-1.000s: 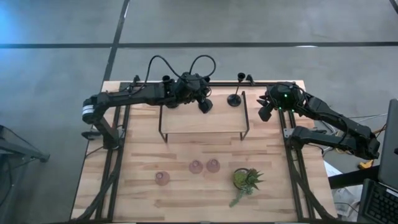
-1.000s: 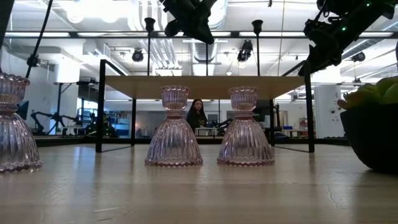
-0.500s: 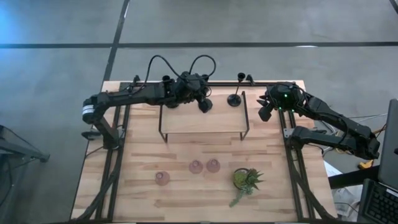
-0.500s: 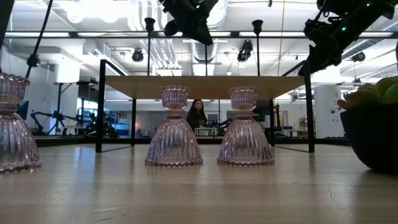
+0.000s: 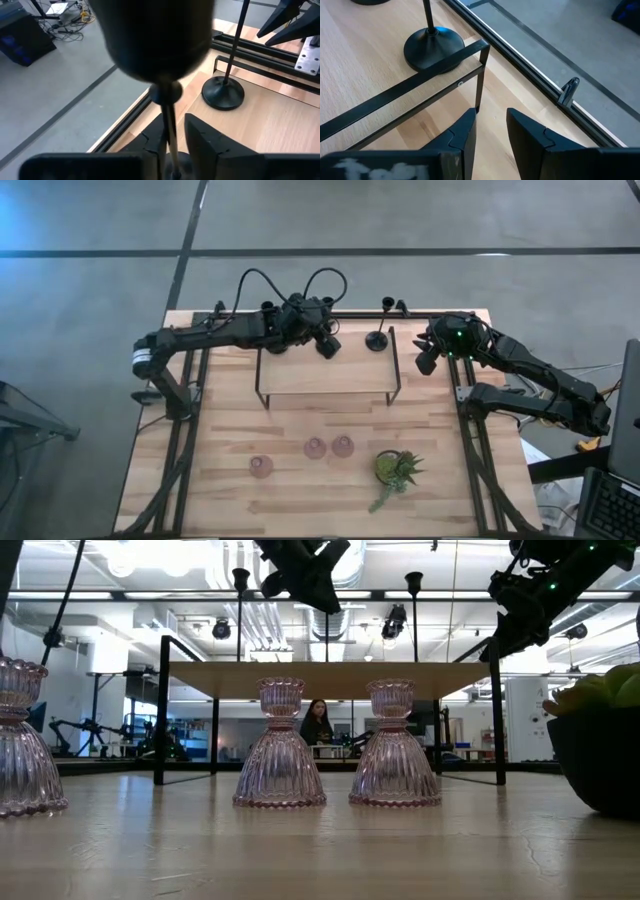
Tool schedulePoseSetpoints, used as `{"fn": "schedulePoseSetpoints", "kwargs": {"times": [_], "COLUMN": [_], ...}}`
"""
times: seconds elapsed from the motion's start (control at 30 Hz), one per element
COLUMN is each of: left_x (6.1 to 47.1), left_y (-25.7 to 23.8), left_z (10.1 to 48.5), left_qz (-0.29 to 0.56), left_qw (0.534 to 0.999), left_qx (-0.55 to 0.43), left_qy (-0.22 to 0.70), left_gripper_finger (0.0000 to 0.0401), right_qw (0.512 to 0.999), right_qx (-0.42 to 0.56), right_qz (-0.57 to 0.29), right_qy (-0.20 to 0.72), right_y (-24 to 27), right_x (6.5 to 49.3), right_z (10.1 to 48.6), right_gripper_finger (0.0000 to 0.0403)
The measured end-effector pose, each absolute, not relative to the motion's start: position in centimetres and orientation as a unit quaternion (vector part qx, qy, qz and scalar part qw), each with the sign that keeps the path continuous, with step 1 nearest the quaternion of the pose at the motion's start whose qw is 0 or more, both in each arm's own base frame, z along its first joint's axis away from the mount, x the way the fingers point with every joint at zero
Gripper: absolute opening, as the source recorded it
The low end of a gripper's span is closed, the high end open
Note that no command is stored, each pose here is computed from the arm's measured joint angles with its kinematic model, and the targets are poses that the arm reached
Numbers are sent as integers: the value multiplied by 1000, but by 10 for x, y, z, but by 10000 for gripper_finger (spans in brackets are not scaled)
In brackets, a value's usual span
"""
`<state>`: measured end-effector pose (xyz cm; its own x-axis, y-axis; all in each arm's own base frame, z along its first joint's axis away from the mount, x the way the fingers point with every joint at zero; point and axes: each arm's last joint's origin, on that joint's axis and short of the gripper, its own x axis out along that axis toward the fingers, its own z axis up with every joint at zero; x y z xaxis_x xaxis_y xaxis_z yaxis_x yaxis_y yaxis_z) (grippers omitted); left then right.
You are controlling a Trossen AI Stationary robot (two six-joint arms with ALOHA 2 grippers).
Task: Pick & Place candle stick holders
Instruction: Put the black candle holder on the shelf, then put the right pink glass candle holder on the shelf
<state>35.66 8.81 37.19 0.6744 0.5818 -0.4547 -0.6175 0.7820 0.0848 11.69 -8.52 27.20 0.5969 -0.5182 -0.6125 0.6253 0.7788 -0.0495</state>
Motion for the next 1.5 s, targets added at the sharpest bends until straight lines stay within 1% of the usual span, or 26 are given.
{"fn": "schedulePoseSetpoints", "kwargs": {"times": [0.17, 0.4, 0.6, 1.07, 1.3, 1.5], "left_x": [357, 356, 353, 334, 322, 309], "left_y": [88, 88, 87, 81, 73, 68], "left_z": [372, 372, 372, 381, 386, 398], "left_qz": [328, 328, 329, 318, 283, 267], "left_qw": [914, 914, 911, 908, 911, 919], "left_qx": [-39, -40, -45, -62, -78, -84], "left_qy": [235, 234, 244, 267, 290, 279], "left_gripper_finger": [115, 174, 207, 209, 209, 209], "right_qw": [889, 889, 887, 887, 887, 887], "right_qx": [85, 86, 87, 87, 88, 88], "right_qz": [-321, -321, -321, -320, -320, -320], "right_qy": [313, 315, 320, 320, 321, 321], "right_y": [-85, -85, -85, -85, -85, -85], "right_x": [117, 117, 116, 116, 116, 116], "right_z": [272, 272, 271, 271, 271, 271], "right_gripper_finger": [107, 96, 91, 107, 96, 85]}}
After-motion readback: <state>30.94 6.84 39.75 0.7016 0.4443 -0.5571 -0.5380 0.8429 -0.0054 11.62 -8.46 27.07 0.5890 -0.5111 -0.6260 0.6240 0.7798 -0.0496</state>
